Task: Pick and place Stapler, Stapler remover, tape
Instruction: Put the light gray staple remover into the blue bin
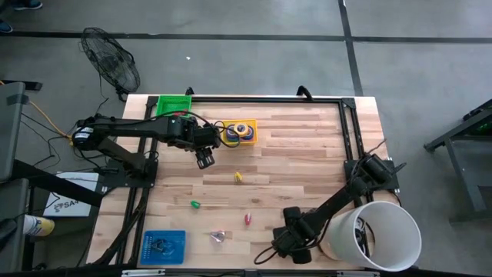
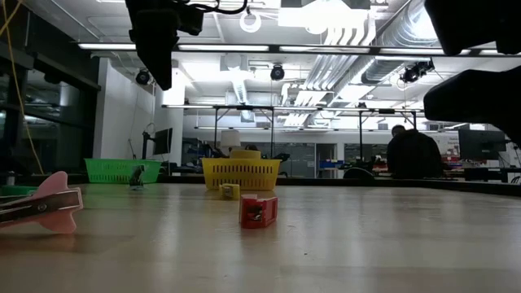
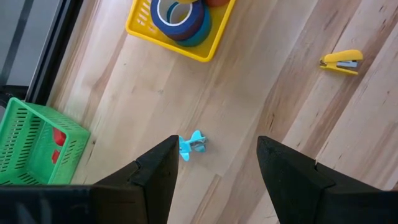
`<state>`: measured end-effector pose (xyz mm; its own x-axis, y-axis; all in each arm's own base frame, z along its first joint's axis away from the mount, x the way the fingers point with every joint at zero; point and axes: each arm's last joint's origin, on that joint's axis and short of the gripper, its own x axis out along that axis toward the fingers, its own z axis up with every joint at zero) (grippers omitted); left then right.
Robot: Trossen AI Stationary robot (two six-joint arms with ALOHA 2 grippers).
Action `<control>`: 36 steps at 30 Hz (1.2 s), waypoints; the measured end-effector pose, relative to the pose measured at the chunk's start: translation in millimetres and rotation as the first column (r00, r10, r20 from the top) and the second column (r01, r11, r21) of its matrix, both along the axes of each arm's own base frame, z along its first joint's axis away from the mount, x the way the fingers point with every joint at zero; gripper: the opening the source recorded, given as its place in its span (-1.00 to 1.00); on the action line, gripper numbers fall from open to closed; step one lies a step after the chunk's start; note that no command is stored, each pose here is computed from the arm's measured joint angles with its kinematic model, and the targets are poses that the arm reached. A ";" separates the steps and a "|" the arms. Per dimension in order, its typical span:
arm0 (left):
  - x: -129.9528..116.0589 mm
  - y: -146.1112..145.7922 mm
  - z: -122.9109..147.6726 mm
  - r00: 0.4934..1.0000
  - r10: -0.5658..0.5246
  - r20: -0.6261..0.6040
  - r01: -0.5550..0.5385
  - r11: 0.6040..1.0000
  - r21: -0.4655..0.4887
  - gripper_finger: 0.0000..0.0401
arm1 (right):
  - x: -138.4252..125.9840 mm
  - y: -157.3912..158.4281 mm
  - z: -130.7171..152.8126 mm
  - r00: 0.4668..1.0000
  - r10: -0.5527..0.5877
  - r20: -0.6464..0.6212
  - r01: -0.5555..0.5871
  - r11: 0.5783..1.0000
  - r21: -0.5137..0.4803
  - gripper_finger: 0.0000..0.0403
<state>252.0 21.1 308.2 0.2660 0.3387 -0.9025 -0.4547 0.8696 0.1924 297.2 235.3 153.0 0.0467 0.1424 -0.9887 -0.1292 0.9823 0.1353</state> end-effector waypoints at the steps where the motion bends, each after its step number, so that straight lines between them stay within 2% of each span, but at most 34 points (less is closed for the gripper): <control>1: 0.0 0.0 0.0 1.000 0.000 0.000 0.000 1.000 0.000 0.05 | -0.5 0.0 0.0 1.000 0.001 -0.003 -0.001 1.000 -0.002 0.12; 13: 0.0 0.0 0.0 1.000 0.001 0.000 -0.001 1.000 0.002 0.05 | -1.7 -1.0 -0.1 1.000 0.027 -0.011 -0.027 1.000 -0.014 -0.59; 19: 0.9 -0.1 0.3 1.000 -0.001 0.010 0.001 1.000 -0.002 0.05 | -3.5 -6.5 2.5 0.999 0.014 -0.030 -0.016 0.998 -0.054 -0.59; 25: 7.2 -0.6 2.2 0.997 -0.021 0.077 0.023 0.999 -0.024 0.05 | -3.8 -28.4 23.2 1.000 -0.027 0.012 0.029 0.985 -0.170 -0.59; 31: 21.2 -2.5 8.4 0.970 -0.090 0.228 0.108 0.992 -0.066 0.05 | 1.7 -67.9 52.8 0.995 -0.072 0.076 0.090 0.960 -0.266 -0.59; 36: 33.7 -4.1 16.8 0.907 -0.238 0.348 0.261 0.965 -0.020 0.05 | 8.2 -104.5 81.1 0.980 -0.112 0.162 0.152 0.954 -0.258 -0.59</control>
